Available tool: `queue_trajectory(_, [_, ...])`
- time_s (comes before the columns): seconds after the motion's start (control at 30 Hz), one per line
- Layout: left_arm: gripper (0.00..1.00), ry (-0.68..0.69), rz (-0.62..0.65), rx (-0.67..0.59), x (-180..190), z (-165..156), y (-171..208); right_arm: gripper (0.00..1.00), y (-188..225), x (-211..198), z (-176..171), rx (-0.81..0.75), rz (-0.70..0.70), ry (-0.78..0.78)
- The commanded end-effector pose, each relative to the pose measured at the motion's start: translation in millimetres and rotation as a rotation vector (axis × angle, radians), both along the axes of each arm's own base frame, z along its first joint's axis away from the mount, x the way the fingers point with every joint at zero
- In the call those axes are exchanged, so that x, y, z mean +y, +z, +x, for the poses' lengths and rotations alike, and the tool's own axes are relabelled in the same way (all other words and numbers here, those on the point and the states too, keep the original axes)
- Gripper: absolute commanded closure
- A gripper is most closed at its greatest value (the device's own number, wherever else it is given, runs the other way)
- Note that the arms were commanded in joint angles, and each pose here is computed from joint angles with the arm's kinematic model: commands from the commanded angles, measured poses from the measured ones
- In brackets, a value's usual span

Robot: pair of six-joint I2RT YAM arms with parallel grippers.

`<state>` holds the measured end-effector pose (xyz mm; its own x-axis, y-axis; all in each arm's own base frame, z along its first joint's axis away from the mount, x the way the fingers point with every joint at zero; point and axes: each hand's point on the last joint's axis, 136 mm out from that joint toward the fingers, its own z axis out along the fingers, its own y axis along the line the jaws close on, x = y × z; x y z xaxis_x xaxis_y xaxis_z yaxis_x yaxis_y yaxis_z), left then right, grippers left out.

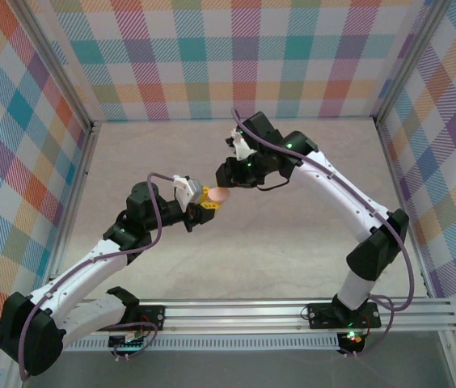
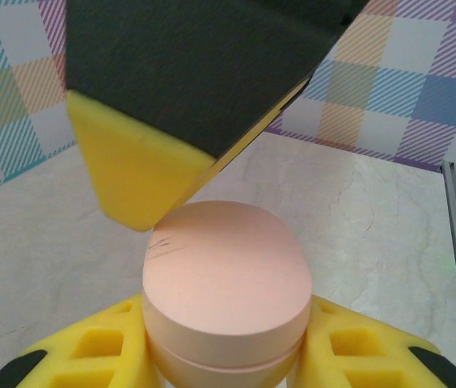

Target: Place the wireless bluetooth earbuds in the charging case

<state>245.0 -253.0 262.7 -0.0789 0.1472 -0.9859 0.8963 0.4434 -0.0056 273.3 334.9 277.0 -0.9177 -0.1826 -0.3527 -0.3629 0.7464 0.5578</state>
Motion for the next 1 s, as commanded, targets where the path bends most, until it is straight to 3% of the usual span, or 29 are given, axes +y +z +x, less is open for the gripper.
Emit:
queue_trajectory(0.0, [0.98,-0.011,-0.024,-0.061,-2.9,-0.6,19.8,0.64,9.4,-1.4,-9.5,0.004,0.033,0.008])
queue_trajectory(0.37, [0.98,-0.002,-0.025,-0.054,-3.1,2.1,19.8,0.64,12.3,-10.5,-14.7,-0.015,0.03,0.0])
queue_trajectory(0.53, [0.98,0.037,-0.045,-0.03,-0.1,6.9,21.8,0.56,17.9,-26.9,-11.2,-0.049,0.053,-0.056])
queue_trajectory(0.77, [0.98,0.043,-0.122,-0.013,0.1,6.3,41.6,0.45,38.6,-33.2,-6.4,0.032,0.424,-0.121])
queue_trajectory(0.97, [0.98,-0.015,-0.209,-0.004,-7.5,2.1,69.5,0.41,60.0,-15.0,-10.7,0.159,0.646,-0.021])
